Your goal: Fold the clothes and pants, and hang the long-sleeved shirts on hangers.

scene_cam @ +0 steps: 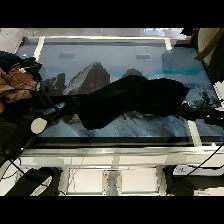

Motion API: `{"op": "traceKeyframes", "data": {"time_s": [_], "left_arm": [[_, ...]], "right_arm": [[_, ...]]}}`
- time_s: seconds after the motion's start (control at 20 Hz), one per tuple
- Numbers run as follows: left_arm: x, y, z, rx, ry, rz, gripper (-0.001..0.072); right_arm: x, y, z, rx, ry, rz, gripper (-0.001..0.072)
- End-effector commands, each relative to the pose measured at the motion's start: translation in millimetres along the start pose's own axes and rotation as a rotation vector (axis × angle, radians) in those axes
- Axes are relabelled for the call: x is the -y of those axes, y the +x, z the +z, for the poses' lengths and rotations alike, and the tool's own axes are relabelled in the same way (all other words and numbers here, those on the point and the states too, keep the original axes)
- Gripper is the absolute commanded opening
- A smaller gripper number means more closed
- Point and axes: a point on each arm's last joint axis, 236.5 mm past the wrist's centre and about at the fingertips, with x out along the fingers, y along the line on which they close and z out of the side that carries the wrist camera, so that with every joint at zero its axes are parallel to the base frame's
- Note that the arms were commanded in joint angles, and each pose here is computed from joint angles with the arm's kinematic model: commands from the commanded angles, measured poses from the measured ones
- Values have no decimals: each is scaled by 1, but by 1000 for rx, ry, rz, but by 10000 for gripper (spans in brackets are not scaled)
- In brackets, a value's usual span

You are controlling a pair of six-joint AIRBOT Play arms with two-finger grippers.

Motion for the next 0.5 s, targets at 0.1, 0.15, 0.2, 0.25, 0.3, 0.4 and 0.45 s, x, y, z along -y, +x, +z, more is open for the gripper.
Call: {"op": "traceKeyframes", "data": {"time_s": [0.1,0.15,0.2,0.25,0.3,0.4,0.45], "left_arm": [[-16,-10,12,27,-4,42,8],[-17,-10,13,31,9,50,8],[-19,-11,16,39,28,60,7],[-21,-13,20,54,57,72,7],[-23,-18,26,73,83,85,6],[-35,-40,45,105,107,149,7],[-46,-59,58,123,118,213,6]], "right_arm": [[-17,33,4,14,-97,52,401],[-27,34,2,5,-130,80,198],[-36,32,3,2,-135,109,22],[-43,28,5,-4,-147,135,23],[-53,19,8,-16,-171,167,23],[-76,-16,20,-20,-211,241,23],[-83,-40,27,-17,-216,251,23]]}}
